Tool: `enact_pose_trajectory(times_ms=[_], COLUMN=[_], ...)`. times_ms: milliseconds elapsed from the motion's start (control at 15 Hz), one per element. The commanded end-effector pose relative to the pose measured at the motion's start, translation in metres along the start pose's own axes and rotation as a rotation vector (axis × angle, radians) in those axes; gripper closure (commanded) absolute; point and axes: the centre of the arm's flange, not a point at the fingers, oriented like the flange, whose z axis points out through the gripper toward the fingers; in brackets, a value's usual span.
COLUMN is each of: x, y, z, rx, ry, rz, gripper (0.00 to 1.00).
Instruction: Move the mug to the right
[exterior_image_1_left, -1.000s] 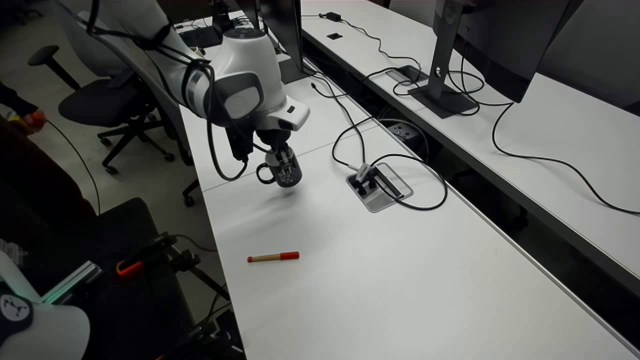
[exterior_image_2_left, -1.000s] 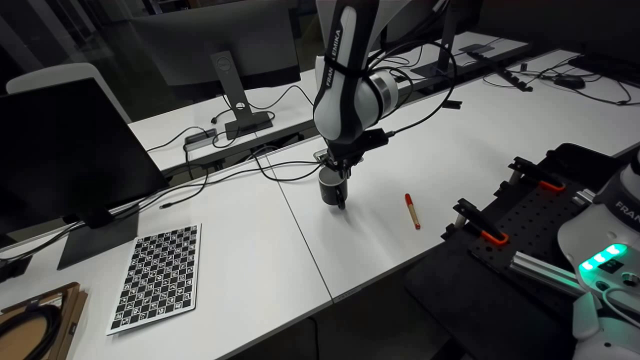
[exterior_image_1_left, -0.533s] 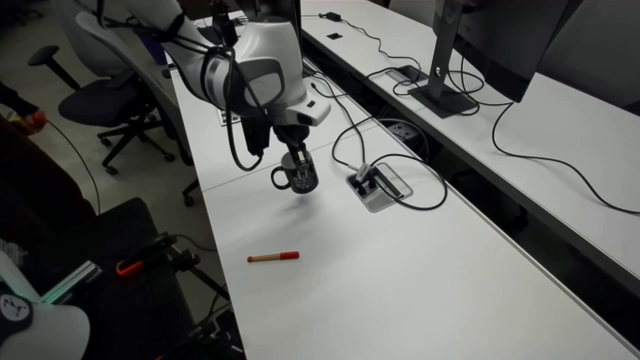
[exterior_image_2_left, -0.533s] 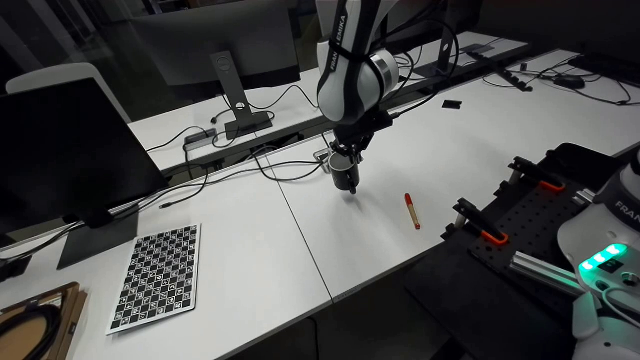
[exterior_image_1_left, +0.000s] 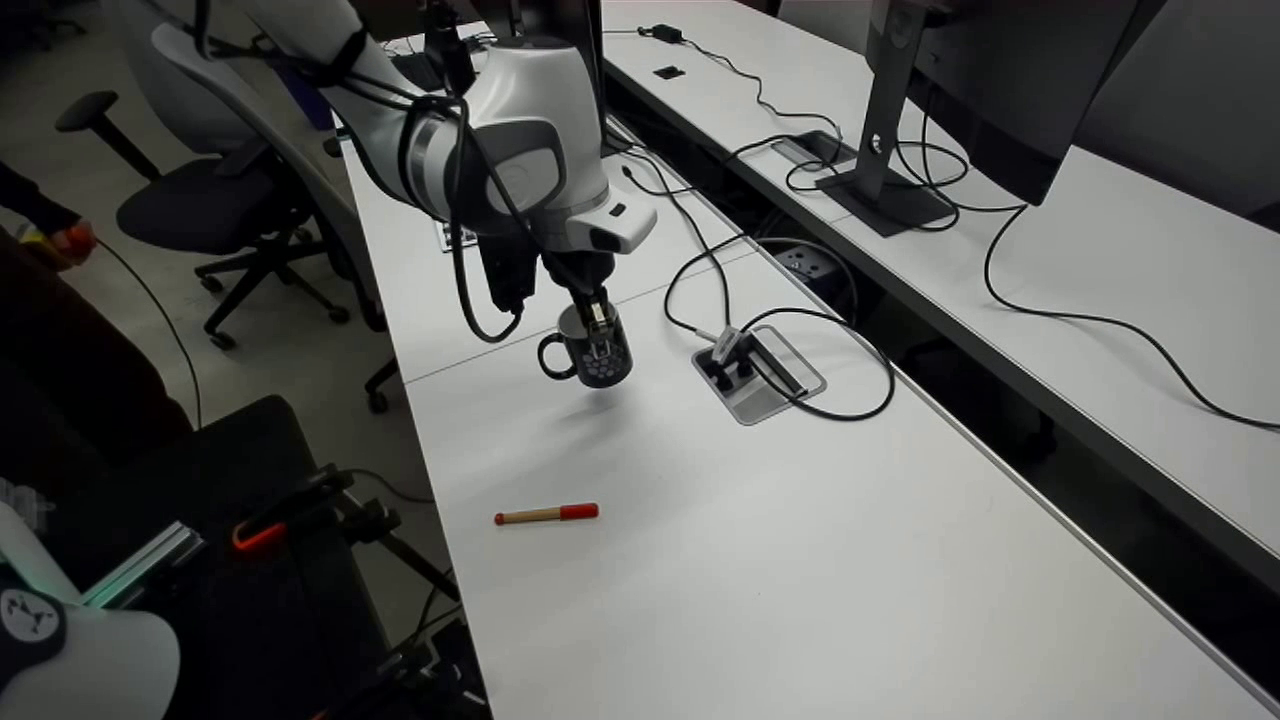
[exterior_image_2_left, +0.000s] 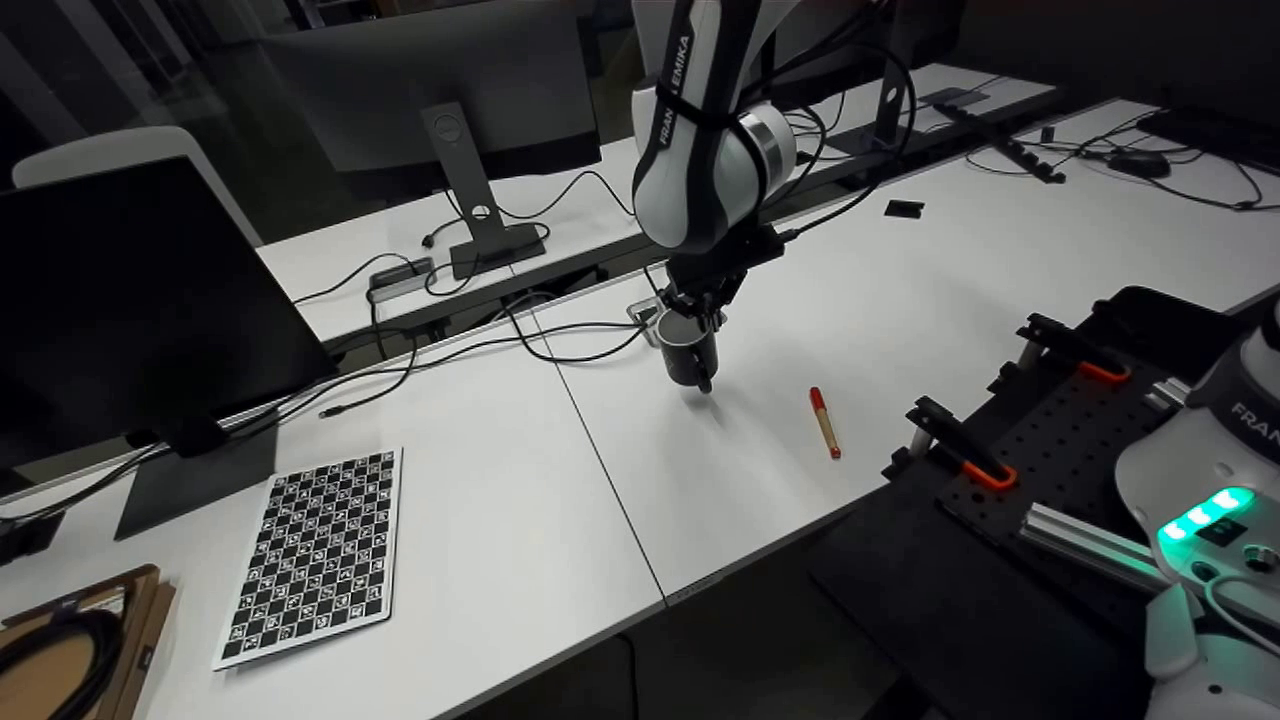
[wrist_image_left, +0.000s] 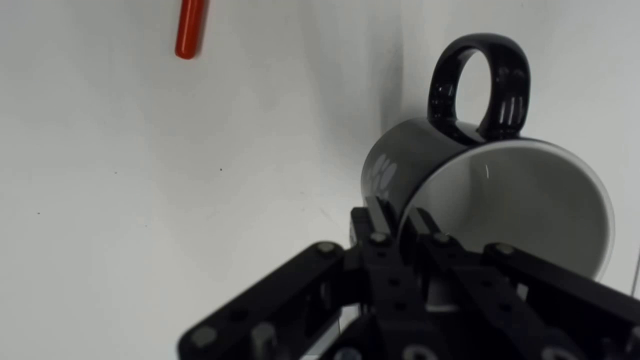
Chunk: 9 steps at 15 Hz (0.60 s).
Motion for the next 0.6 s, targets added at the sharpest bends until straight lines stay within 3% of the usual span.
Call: enact_pose_trajectory(times_ms=[0, 533], x=[0.015, 0.085], y=[0.011, 0.111], z=[0.003, 0.017], rx=[0.001, 0.022], ry=[-0.024, -0.138], rz=[0.060, 0.395], gripper=[0.98, 0.98])
